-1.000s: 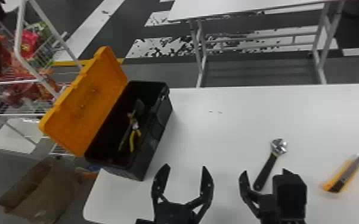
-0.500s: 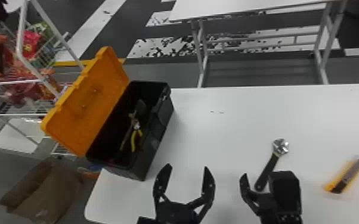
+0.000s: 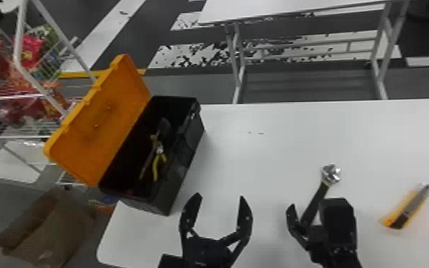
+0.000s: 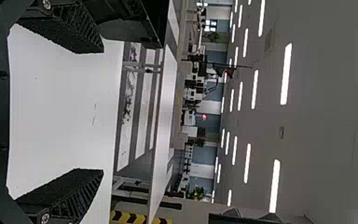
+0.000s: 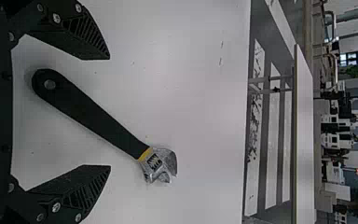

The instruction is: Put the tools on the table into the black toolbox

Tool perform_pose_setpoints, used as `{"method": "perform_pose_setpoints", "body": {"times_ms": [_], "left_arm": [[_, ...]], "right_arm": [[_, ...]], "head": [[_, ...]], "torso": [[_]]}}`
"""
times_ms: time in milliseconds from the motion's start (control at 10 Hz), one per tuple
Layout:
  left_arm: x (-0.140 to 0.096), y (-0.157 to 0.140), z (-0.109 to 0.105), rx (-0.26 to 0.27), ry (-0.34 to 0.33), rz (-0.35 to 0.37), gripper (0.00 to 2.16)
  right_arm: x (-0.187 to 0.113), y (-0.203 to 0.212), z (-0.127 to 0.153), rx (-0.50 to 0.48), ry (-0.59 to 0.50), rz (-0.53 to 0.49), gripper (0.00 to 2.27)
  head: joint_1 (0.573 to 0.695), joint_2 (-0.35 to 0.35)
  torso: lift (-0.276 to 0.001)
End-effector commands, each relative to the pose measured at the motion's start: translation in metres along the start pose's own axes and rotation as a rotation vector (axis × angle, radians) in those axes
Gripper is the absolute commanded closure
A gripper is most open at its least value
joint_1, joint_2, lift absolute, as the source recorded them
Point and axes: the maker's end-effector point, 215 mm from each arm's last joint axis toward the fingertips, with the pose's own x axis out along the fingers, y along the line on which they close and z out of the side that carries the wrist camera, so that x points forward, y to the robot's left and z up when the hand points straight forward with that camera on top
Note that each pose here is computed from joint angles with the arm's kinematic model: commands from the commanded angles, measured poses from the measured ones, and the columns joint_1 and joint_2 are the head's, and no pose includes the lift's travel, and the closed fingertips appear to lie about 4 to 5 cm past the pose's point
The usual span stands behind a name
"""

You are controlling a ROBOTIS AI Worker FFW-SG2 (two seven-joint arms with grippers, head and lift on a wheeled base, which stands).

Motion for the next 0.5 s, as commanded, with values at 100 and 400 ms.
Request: {"method": "perform_pose_setpoints", "body": {"times_ms": [100,400], "left_arm": [[0.0014,0.0012,-0.0003,0.001,0.000,-0.003,0.08],[0.0032,0.0011,0.0010,0.001,-0.003,-0.007,0.08]], "right_arm": [[0.0003,0.0047,0.0034,0.001,-0.013,0.015,0.19],[0.0028,0.0089,-0.0024,-0.016,-0.003,0.029,0.19]], "head": [[0.695,0.309],[0.695,0.320]], "torso": [[-0.075],[-0.075]]}}
